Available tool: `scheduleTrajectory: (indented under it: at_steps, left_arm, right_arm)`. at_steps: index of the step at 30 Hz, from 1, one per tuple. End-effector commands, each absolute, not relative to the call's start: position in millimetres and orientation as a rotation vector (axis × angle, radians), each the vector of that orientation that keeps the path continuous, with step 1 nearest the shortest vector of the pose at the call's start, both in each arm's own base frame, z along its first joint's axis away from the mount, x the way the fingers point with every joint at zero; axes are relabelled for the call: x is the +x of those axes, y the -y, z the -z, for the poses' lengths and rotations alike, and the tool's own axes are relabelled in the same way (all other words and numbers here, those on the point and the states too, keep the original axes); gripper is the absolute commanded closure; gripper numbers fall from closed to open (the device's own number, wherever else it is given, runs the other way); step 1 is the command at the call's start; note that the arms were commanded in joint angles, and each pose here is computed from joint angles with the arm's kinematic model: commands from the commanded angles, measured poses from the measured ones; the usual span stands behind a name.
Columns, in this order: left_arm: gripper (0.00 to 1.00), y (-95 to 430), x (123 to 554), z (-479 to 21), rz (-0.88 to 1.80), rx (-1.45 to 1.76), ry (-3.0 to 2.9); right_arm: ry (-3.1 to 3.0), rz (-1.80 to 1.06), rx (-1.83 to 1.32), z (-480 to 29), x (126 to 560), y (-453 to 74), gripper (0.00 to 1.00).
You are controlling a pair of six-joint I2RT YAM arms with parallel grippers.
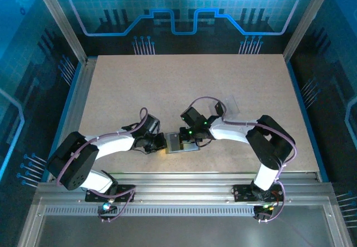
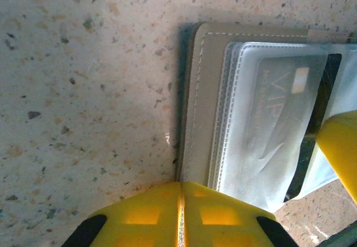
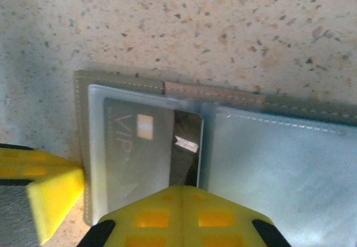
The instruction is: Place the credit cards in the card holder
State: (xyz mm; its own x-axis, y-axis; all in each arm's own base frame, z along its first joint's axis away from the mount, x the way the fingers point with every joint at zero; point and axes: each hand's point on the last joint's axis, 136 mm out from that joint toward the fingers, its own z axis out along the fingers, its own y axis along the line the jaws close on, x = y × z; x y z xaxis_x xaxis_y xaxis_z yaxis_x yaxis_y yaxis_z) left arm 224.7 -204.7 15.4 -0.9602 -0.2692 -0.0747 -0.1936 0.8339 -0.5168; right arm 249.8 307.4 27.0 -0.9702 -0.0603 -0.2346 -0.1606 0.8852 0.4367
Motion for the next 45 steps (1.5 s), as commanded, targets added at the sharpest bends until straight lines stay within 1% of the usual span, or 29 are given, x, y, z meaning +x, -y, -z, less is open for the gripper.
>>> scheduleTrajectory:
  at_steps: [1,7,13,16,18,21,24,28,34,45]
  left_arm:
    - [0.89,204.7,226.0,-13.8,0.791,-0.34,-2.871]
    - [0.89,205.7,226.3,-10.3,0.794,-0.344,-2.877]
    - [0.89,206.2,224.6,-6.0,0.804,-0.359,-2.882]
    - [0.89,204.2,223.0,-4.7,0.795,-0.362,-2.883]
    - [0.89,202.5,222.3,-4.0,0.784,-0.364,-2.884]
    - [0.89,200.7,221.0,-0.7,0.772,-0.364,-2.889]
    - [0.89,200.5,220.4,3.1,0.769,-0.364,-2.895]
    - [0.89,202.4,220.6,5.8,0.783,-0.365,-2.896]
    - [0.89,202.3,218.9,7.7,0.785,-0.367,-2.901]
    - [0.89,201.2,217.9,5.1,0.785,-0.36,-2.897]
  right_arm:
    - [-2.867,-0.675,-0.146,-22.2,251.8,-304.4,0.94]
    - [-2.878,-0.732,-0.171,-18.2,249.7,-318.9,0.95]
    - [-2.857,-0.828,-0.204,-24.5,248.0,-339.6,0.95]
    - [-2.834,-0.819,-0.22,-32.4,248.5,-338.3,0.93]
    - [-2.82,-0.739,-0.244,-39.9,250.5,-327.8,0.87]
    - [-2.793,-0.555,-0.287,-55.1,256.0,-303.3,0.75]
    - [-2.782,-0.378,-0.319,-61.9,263.1,-277.1,0.67]
    - [-2.814,-0.203,-0.397,-55.0,268.5,-257.2,0.68]
    - [-2.84,-0.082,-0.456,-40.6,274.2,-251.6,0.69]
    - [-2.895,0.021,-0.464,-8.0,276.5,-245.9,0.67]
